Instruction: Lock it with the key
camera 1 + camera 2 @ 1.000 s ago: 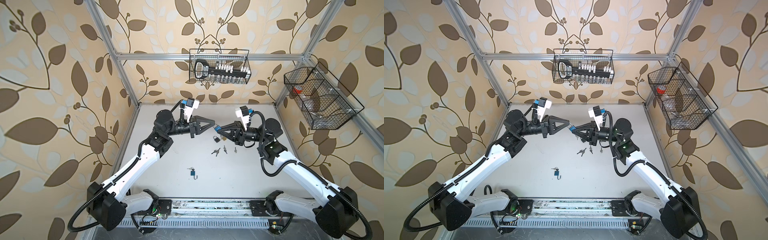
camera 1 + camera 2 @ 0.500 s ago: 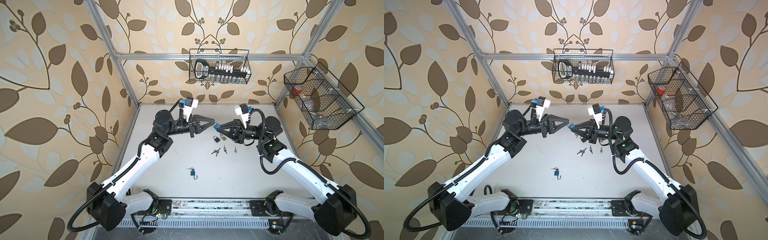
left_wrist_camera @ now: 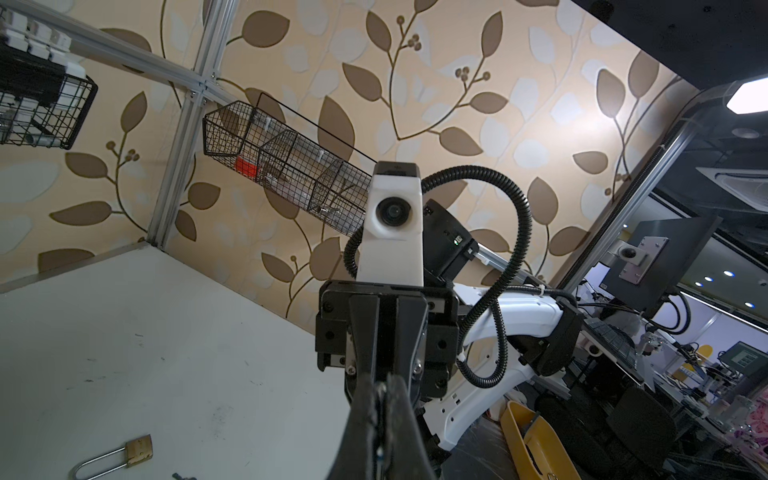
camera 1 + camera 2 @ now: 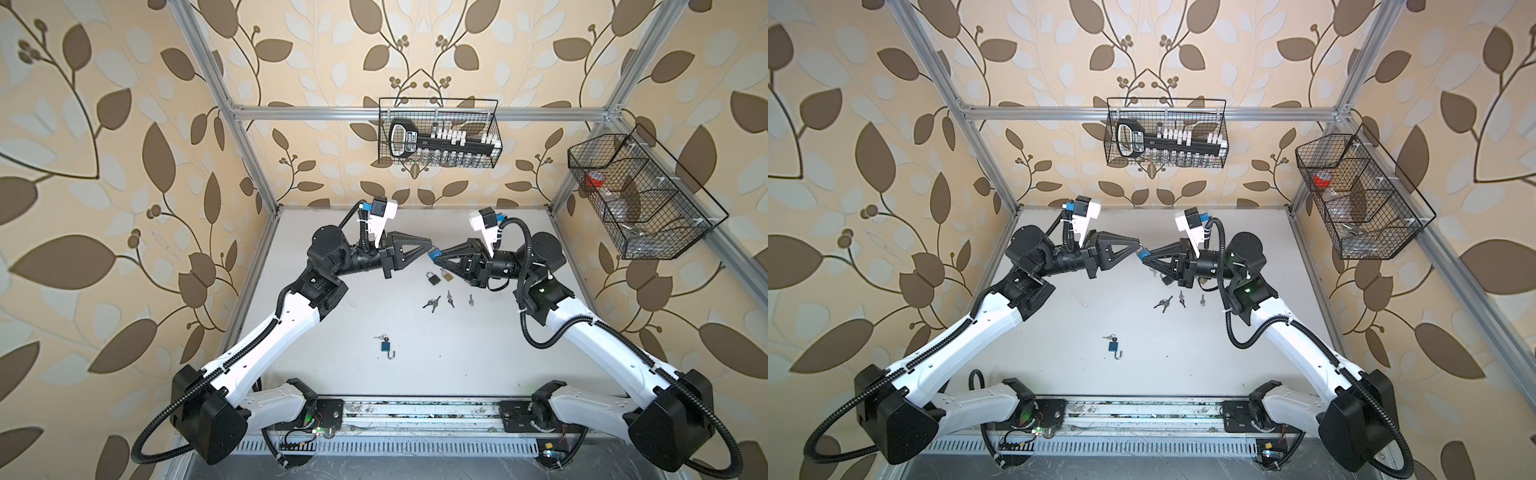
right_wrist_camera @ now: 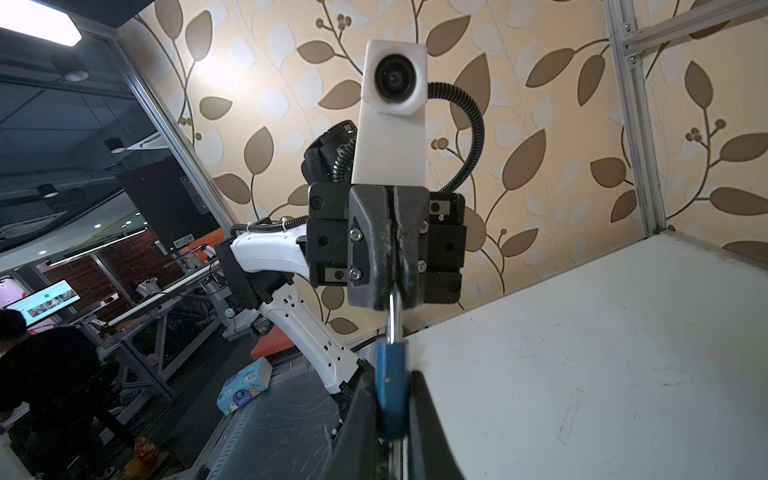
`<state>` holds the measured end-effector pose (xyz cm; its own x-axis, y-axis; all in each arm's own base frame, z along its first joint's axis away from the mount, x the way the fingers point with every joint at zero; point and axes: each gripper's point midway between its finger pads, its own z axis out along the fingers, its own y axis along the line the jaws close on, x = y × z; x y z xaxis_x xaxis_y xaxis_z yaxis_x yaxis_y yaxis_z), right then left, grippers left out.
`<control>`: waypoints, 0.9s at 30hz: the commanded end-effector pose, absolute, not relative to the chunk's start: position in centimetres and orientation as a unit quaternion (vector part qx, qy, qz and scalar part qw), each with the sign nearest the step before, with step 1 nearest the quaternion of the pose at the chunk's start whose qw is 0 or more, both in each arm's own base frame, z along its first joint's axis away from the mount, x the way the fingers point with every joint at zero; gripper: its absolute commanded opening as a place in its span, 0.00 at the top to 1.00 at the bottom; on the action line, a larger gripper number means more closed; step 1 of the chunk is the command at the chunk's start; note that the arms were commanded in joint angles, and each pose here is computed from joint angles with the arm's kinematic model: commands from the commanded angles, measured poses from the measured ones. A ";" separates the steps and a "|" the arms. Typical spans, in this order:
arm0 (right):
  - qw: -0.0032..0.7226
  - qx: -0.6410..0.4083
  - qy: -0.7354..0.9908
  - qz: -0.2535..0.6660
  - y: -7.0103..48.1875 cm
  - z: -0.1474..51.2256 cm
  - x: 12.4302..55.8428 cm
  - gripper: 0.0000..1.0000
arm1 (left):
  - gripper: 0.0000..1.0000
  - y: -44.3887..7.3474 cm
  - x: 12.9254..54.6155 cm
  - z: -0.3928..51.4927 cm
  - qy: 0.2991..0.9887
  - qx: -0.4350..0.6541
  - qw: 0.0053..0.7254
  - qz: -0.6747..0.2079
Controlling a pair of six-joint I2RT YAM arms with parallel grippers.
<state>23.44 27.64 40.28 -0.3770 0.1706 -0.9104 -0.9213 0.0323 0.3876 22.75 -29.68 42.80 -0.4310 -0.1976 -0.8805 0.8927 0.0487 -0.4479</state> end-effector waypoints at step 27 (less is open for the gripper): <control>0.629 -0.315 0.612 0.363 22.4 35.5 25.8 0.43 | 1.00 -27.7 25.3 42.0 0.691 0.194 0.485 -0.500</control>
<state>23.45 23.54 37.96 -0.0262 0.1185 -0.9926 -0.9137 0.3999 0.0719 24.13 -29.52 40.04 -0.5123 -0.1510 -0.8454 0.7863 0.3134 -0.5325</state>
